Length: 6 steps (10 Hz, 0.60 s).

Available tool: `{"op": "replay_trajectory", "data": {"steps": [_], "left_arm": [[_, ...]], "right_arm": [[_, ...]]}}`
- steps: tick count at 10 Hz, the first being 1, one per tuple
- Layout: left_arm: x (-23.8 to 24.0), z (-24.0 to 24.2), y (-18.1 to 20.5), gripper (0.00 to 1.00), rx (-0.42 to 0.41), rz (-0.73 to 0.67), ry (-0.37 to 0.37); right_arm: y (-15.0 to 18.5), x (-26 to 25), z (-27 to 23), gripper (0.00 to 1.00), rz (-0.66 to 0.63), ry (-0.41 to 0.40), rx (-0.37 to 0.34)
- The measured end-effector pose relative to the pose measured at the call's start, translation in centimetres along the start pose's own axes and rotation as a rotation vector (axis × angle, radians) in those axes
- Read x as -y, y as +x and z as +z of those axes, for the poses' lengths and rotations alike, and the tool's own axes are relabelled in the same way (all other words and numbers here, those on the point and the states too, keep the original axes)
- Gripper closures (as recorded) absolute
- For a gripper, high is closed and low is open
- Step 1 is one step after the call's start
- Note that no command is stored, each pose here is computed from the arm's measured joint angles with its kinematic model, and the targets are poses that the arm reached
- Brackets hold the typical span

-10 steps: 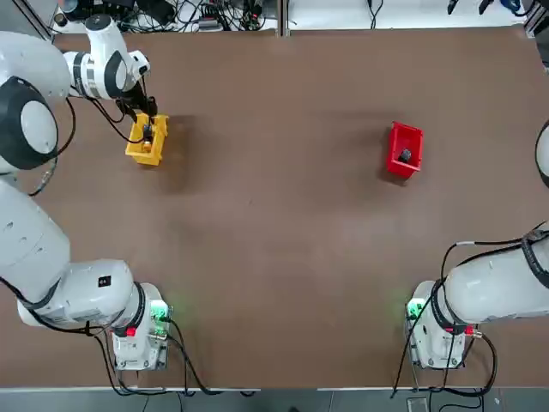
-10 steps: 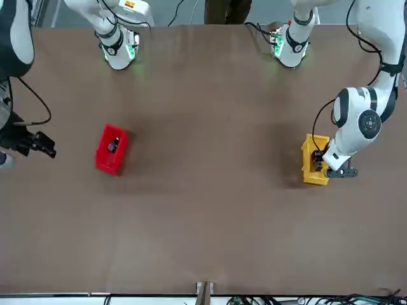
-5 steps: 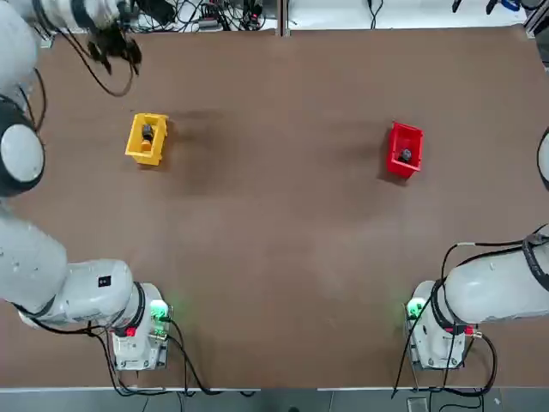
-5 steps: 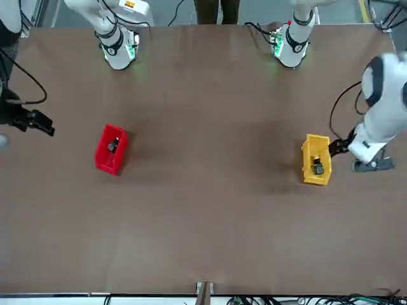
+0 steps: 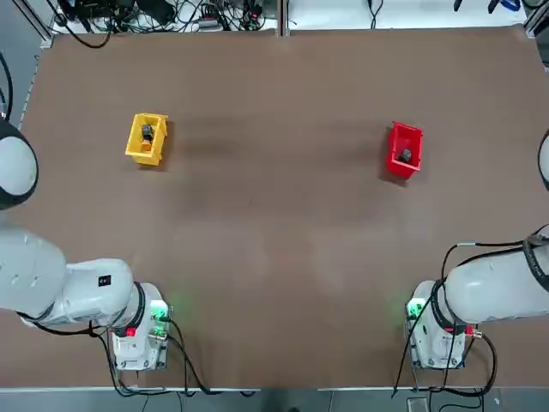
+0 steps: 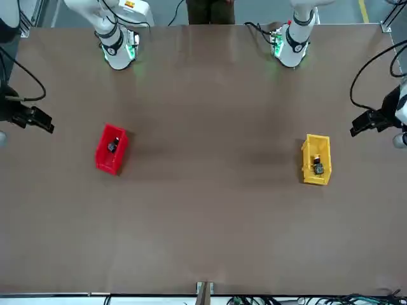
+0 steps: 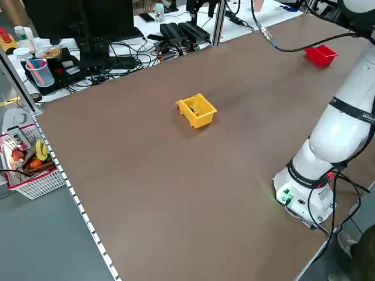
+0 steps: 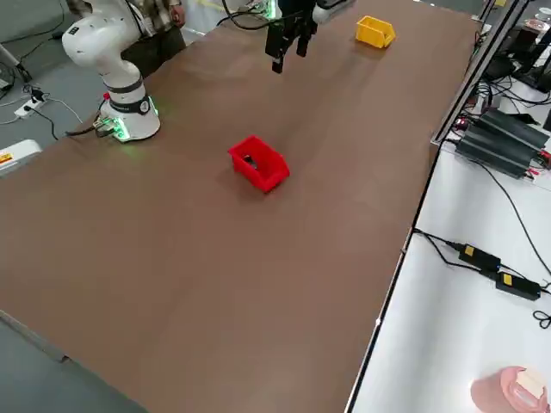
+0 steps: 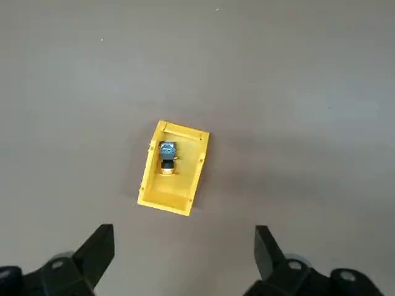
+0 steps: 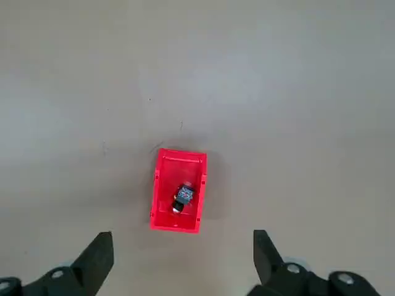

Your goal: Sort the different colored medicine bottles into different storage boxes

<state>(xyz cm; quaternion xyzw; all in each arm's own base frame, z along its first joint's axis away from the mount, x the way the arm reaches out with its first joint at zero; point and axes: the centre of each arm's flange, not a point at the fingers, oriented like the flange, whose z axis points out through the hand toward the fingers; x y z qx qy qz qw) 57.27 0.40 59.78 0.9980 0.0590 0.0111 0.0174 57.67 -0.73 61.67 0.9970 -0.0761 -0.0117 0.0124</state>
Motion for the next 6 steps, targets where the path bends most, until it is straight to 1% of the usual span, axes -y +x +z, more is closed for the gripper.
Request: {"op": "replay_trajectory", "data": {"steps": [2,3,6], "left_arm": [[-2.4,-2.8,-1.6,0.0,-0.047,0.042,-0.002],[-2.7,-3.8,-2.3,0.0,-0.056,0.058,0.005],[-2.7,-4.1,-2.7,0.0,-0.045,0.091,0.024]], "right_arm": [[-0.2,0.0,-0.4,0.0,0.001,0.003,-0.007],[-0.2,0.0,-0.5,0.0,0.001,0.003,-0.01],[-0.2,0.1,-0.6,0.0,0.012,0.004,-0.012]]}}
